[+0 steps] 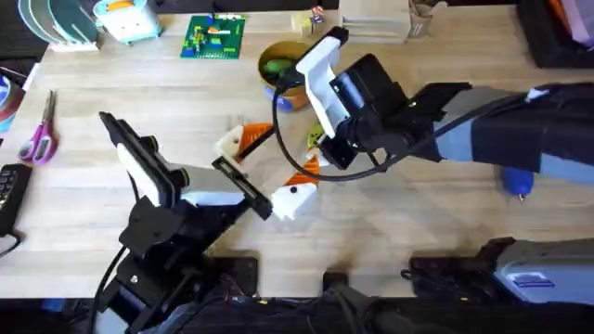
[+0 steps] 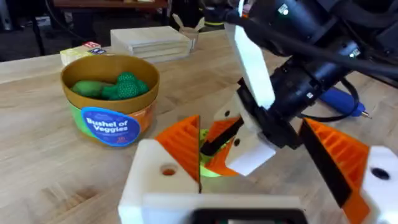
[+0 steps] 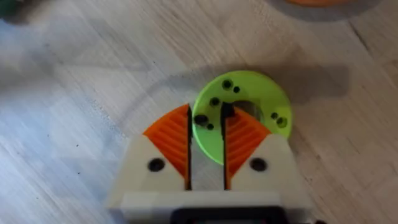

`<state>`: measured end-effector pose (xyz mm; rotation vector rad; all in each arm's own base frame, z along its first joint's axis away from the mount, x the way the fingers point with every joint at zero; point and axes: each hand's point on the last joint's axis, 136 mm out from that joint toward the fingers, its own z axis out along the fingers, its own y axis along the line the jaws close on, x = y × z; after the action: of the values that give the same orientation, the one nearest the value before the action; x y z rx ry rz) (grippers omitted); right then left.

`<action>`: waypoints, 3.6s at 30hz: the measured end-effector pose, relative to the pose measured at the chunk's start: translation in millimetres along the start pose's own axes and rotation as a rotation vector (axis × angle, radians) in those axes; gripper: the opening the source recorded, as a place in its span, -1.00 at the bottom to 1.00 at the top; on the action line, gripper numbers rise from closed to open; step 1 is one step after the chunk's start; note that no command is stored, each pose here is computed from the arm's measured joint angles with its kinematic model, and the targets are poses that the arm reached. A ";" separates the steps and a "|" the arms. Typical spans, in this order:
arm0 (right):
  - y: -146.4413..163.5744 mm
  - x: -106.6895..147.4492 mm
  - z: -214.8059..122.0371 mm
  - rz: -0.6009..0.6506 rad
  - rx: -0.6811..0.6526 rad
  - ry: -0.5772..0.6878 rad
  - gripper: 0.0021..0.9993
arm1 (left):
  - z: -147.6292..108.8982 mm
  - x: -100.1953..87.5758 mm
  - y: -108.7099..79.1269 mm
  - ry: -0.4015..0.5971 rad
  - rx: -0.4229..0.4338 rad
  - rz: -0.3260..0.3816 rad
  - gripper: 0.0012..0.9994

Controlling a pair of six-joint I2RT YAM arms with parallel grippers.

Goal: Pick up the gripper from the table and insert it into the empty holder that is missing its gripper. Then pick up a screw, insert it into the mounting hole, and use the screwdriver to tighten it. Finally, clean up the table by picking up the vegetable and placing it into the bucket.

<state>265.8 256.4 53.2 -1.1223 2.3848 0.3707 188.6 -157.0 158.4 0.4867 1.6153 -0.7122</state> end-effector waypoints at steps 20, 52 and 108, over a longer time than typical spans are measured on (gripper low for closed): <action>-9.0 -21.9 -7.7 0.003 0.032 -0.046 -0.99 | 0.0 0.0 0.0 0.000 0.000 0.000 0.99; -25.9 -74.3 -89.6 0.027 0.125 -0.082 -0.99 | 0.0 0.1 0.0 0.000 0.000 0.000 0.99; 119.5 -140.9 -164.7 -0.315 -0.108 -0.110 -0.99 | -7.0 4.9 -48.3 0.026 0.285 0.060 0.99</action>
<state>200.7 352.0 272.1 -1.4601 2.0704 0.4425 150.3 -187.4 162.5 0.7501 1.5235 -0.8987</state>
